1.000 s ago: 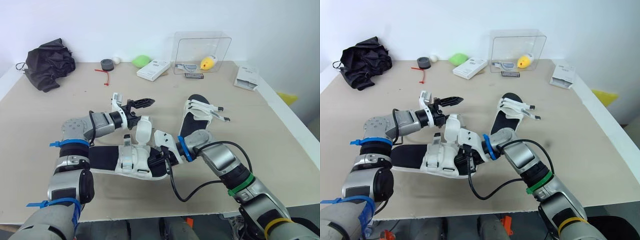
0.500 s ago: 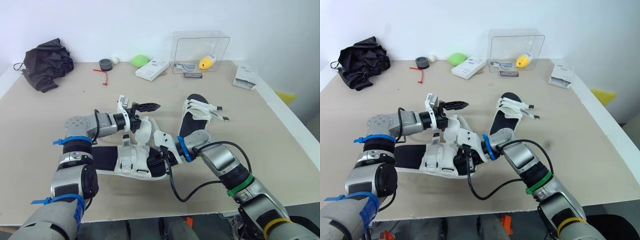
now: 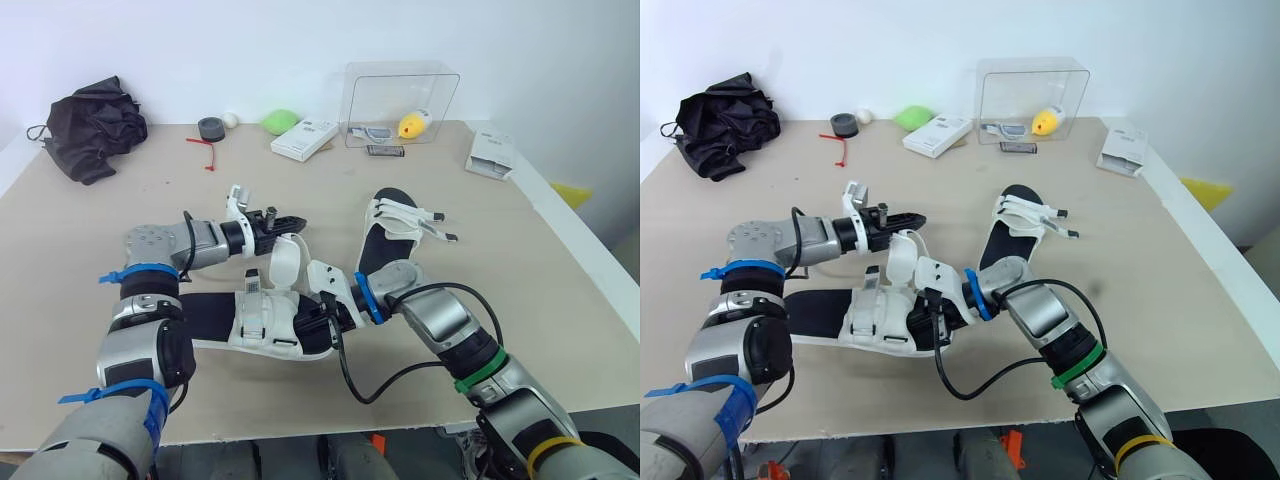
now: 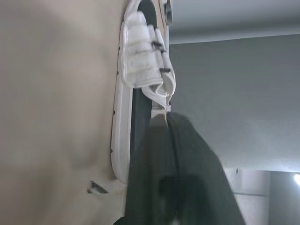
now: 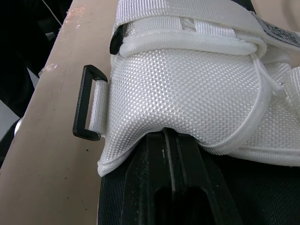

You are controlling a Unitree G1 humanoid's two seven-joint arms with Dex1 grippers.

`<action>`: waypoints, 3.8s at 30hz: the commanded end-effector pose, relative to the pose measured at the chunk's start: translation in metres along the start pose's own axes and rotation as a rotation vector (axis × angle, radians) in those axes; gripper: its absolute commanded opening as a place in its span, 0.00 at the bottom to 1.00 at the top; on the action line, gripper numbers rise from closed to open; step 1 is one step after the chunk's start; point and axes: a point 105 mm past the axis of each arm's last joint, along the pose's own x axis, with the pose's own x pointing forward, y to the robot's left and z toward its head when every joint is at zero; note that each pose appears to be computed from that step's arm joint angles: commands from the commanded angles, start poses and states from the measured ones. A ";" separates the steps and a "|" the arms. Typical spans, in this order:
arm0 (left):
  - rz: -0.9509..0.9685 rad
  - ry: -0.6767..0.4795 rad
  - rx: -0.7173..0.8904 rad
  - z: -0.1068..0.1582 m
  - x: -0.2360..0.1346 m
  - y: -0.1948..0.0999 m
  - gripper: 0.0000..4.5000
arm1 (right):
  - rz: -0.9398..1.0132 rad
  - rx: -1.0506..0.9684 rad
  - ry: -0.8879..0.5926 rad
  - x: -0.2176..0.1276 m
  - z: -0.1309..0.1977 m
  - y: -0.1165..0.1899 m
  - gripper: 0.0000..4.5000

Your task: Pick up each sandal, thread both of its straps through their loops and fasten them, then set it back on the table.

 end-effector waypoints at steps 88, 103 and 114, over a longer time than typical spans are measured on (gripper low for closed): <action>-0.429 0.009 1.035 -0.064 -0.053 -0.079 0.01 | -0.026 0.107 0.098 0.006 -0.034 0.000 0.00; -0.664 0.007 2.220 -0.112 -0.082 -0.055 0.01 | -0.003 0.098 0.105 0.008 -0.036 0.001 0.00; -0.690 -0.021 2.339 -0.105 -0.092 -0.046 0.91 | 0.016 0.081 0.112 0.010 -0.035 -0.002 0.00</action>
